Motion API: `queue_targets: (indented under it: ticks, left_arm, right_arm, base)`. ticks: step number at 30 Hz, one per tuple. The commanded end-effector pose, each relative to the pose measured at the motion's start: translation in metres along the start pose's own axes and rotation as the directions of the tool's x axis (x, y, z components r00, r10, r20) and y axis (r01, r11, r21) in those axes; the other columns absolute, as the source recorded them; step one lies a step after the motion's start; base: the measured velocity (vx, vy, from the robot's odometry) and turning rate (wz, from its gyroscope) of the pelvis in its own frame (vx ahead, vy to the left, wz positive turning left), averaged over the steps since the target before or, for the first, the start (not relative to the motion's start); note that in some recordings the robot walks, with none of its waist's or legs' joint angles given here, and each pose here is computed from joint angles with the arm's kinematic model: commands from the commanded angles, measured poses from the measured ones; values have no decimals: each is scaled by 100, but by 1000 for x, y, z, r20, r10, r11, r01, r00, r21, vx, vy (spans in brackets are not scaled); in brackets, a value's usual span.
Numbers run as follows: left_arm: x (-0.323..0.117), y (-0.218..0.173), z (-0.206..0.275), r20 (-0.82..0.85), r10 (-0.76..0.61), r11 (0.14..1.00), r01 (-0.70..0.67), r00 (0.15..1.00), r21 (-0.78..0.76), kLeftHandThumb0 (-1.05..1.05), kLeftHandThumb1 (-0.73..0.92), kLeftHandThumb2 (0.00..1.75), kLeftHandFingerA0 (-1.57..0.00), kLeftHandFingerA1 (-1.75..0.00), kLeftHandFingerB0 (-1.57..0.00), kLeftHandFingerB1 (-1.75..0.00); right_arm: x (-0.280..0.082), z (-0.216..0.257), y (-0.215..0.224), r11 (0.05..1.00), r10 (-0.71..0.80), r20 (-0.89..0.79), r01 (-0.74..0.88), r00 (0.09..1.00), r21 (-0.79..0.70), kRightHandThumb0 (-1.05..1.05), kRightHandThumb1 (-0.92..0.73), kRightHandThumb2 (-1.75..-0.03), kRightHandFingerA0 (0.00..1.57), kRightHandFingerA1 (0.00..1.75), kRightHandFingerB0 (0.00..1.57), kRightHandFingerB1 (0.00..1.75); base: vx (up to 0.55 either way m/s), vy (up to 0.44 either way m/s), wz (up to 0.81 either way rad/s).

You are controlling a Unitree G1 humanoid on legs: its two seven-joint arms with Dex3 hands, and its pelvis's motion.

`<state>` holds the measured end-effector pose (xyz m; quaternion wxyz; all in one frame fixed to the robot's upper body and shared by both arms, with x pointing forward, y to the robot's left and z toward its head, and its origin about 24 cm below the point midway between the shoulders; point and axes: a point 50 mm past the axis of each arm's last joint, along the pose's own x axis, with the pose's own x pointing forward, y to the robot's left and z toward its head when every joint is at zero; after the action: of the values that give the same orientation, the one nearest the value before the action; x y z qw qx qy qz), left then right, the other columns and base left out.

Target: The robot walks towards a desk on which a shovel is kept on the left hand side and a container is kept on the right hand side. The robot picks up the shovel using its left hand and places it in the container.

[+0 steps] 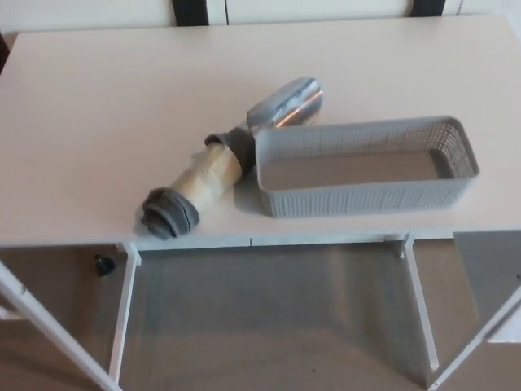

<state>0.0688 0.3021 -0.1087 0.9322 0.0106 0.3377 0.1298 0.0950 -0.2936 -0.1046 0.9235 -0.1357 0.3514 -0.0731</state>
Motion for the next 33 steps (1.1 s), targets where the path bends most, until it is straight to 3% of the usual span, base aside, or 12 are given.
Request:
queue_targets:
  ticks: [1,15,27,33]
  left_arm:
    - [-1,7,1,-13,23,1000,-23,1000,-11,-41,52,77,-26,-52,-28,-42]
    - [-11,10,-11,-61,13,1000,-11,998,17,-41,52,77,-26,-52,-28,-42]
    - [-16,14,-18,-87,13,999,-10,996,32,-41,52,77,-26,-52,-28,-42]
    - [-17,13,-19,-93,10,999,-6,996,38,-41,52,77,-26,-52,-28,-42]
  right_arm:
    - [-1,1,1,1000,-13,27,12,1000,8,-44,-55,-56,48,41,38,37]
    - [-18,-22,1,1000,-18,-28,18,999,16,-44,-55,-56,48,41,38,37]
    - [-26,-34,3,1000,-17,-60,18,998,21,-44,-55,-56,48,41,38,37]
    - [-29,-38,2,999,-21,-69,22,997,24,-44,-55,-56,48,41,38,37]
  base:
    - [266,137,-12]
    - [194,54,3]
    - [43,-81,1]
    - [-28,207,-3]
